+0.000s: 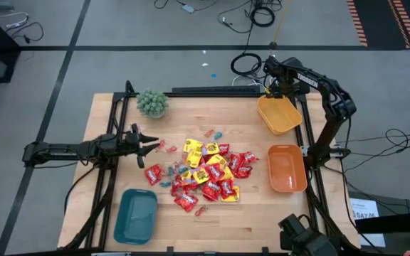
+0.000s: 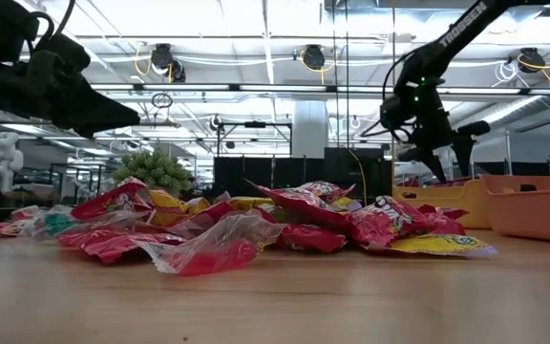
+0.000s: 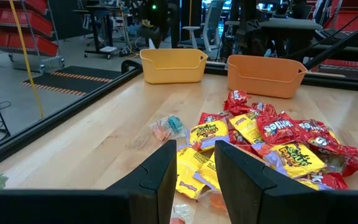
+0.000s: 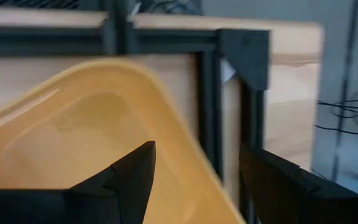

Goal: Sort candy
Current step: Move the yellow bin to the center

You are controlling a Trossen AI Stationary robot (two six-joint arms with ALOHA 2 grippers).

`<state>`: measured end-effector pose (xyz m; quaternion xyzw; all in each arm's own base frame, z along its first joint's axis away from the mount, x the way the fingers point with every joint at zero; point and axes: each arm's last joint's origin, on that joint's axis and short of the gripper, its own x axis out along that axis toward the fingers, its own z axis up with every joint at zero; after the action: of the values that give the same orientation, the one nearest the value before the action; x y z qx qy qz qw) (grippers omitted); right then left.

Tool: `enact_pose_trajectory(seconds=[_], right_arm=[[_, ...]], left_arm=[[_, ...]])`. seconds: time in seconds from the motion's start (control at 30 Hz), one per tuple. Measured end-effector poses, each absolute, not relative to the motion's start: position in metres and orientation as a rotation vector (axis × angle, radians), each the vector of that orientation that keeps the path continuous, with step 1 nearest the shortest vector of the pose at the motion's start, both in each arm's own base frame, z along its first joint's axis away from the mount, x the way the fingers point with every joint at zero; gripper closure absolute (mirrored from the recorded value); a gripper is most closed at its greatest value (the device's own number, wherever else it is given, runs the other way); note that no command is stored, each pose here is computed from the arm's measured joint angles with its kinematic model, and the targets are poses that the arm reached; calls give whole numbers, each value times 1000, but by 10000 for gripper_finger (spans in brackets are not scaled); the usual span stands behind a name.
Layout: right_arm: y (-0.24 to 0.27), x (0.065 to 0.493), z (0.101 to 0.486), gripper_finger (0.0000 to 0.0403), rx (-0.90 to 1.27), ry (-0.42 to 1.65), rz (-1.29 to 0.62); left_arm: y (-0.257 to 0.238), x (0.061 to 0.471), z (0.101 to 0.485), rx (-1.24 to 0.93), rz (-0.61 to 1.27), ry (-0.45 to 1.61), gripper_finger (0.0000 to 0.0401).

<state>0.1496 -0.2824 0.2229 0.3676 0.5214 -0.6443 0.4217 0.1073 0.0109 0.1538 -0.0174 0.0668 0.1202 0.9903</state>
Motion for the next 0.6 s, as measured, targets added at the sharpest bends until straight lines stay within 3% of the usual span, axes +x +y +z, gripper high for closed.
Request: enact_pose_trajectory(seconds=[0.47,0.6], right_arm=[[-286,154,183,181,933,1577,-1561],[-284,156,178,209,931,1633,-1538]], left_arm=[[11,107,154,-35,241,134,283],[11,107,154,-35,241,134,283]])
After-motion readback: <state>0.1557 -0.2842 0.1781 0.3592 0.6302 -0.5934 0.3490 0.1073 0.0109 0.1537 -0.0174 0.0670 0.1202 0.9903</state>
